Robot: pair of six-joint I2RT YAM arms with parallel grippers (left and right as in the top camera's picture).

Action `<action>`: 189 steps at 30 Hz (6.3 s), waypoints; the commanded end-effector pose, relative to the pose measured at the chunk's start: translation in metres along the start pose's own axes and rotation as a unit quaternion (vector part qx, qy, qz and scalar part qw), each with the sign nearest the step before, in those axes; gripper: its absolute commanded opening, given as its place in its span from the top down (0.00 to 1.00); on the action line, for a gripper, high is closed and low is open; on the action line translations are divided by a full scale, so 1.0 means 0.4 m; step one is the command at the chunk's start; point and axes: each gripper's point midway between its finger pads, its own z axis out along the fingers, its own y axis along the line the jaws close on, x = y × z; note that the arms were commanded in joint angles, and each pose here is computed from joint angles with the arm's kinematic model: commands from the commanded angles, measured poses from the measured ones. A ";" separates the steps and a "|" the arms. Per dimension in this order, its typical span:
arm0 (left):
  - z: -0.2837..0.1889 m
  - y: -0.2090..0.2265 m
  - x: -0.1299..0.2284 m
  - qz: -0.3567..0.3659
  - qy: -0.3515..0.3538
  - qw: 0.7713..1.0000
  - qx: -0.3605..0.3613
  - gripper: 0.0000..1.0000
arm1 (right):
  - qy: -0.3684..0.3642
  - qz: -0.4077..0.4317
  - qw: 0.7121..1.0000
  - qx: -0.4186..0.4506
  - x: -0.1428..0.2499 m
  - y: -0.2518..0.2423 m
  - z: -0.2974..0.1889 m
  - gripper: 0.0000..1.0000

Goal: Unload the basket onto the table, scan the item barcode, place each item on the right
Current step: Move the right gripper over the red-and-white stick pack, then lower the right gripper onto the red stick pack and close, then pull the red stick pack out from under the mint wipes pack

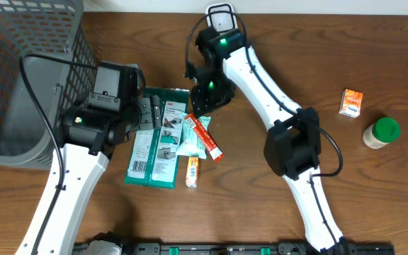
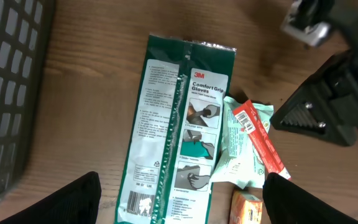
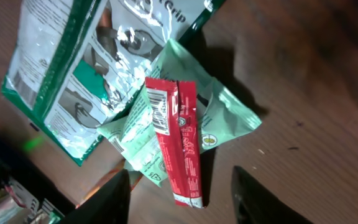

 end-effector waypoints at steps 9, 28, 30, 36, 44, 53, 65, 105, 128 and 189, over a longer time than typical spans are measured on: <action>-0.005 0.007 -0.012 0.004 -0.006 1.000 -0.006 0.16 | 0.047 0.007 0.999 0.012 0.068 -0.008 0.037 0.71; -0.005 0.007 -0.012 0.004 -0.006 1.000 -0.006 0.16 | -0.028 -0.028 0.996 0.078 0.125 0.077 -0.207 0.38; -0.005 0.007 -0.012 0.004 -0.006 1.000 -0.006 0.16 | -0.049 -0.025 0.994 0.096 0.130 0.083 -0.245 0.37; -0.005 0.007 -0.012 0.004 -0.006 1.000 -0.006 0.16 | -0.091 -0.018 0.986 0.136 0.150 0.088 -0.330 0.36; -0.005 0.007 -0.012 0.004 -0.006 1.000 -0.006 0.16 | -0.090 -0.001 0.986 0.141 0.153 0.079 -0.322 0.36; -0.005 0.007 -0.012 0.004 -0.006 1.000 -0.006 0.16 | -0.103 0.011 0.981 0.164 0.198 0.061 -0.333 0.24; -0.005 0.007 -0.012 0.004 -0.006 1.000 -0.006 0.16 | -0.132 0.005 0.981 0.142 0.247 0.025 -0.214 0.01; -0.005 0.007 -0.012 0.004 -0.006 1.000 -0.006 0.16 | -0.212 -0.008 0.977 -0.018 0.199 -0.021 0.135 0.56; -0.005 0.007 -0.012 0.004 -0.006 1.000 -0.006 0.16 | -0.206 -0.013 0.974 -0.093 0.198 0.009 0.148 0.52; -0.005 0.007 -0.012 0.004 -0.006 1.000 -0.006 0.16 | -0.203 -0.010 0.933 -0.297 0.198 -0.010 0.187 0.57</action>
